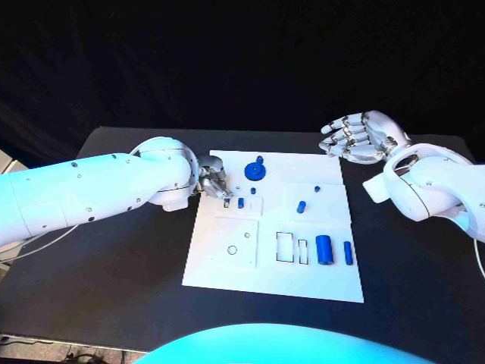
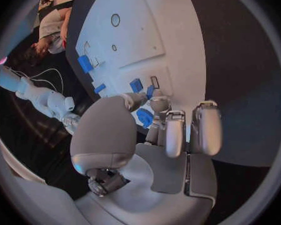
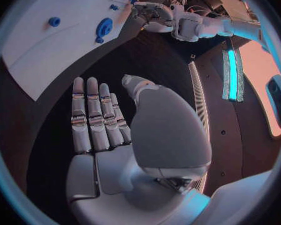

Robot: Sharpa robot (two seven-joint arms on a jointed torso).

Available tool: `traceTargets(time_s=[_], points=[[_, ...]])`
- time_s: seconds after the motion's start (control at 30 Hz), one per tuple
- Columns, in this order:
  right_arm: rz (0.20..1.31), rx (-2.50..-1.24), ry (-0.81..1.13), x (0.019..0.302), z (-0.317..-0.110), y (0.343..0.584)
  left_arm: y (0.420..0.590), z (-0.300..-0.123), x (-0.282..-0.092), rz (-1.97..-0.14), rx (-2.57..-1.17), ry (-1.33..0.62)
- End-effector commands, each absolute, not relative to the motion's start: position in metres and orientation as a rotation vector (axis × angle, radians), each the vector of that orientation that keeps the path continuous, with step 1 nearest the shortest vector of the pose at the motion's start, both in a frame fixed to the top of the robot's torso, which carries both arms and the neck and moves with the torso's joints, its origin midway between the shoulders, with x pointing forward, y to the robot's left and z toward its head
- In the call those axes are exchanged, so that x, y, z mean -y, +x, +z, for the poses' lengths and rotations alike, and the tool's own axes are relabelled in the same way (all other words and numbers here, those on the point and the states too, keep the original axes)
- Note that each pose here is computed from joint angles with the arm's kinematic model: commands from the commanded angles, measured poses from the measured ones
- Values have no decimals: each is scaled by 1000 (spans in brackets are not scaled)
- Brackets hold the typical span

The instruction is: Assemble the parts on the task board

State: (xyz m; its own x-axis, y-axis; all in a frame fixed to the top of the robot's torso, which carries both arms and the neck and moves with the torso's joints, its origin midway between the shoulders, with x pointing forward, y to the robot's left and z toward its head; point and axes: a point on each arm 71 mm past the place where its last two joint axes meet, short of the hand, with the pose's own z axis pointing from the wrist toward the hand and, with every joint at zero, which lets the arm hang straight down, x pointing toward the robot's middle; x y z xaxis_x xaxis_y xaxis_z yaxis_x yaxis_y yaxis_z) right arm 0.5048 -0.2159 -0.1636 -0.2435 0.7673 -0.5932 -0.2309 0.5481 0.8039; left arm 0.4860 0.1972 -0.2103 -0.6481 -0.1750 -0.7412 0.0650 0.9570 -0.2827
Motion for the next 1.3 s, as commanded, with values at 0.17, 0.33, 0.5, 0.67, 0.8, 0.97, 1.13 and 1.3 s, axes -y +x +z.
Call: traceTargets(time_s=[0.17, 0.33, 0.5, 0.67, 0.8, 0.97, 1.13, 1.3], points=[[1021, -1551, 461, 214, -164, 504, 483, -216, -196, -352, -2274, -39], [1022, -1553, 461, 214, -164, 504, 482, -217, -197, -351, -2286, -43], [1023, -1554, 460, 214, -165, 504, 481, -218, -196, -351, -2297, -43], [1022, -1555, 461, 214, -165, 504, 480, -219, -197, -348, -2304, -42], [1022, -1555, 461, 214, -165, 504, 480, -219, -199, -346, -2306, -43], [1022, -1555, 461, 214, -165, 504, 480, -219, -200, -346, -2305, -45], [1022, -1556, 462, 214, -166, 504, 480, -219, -200, -345, -2306, -45], [1021, -1557, 463, 214, -166, 504, 480, -219, -201, -344, -2306, -46]])
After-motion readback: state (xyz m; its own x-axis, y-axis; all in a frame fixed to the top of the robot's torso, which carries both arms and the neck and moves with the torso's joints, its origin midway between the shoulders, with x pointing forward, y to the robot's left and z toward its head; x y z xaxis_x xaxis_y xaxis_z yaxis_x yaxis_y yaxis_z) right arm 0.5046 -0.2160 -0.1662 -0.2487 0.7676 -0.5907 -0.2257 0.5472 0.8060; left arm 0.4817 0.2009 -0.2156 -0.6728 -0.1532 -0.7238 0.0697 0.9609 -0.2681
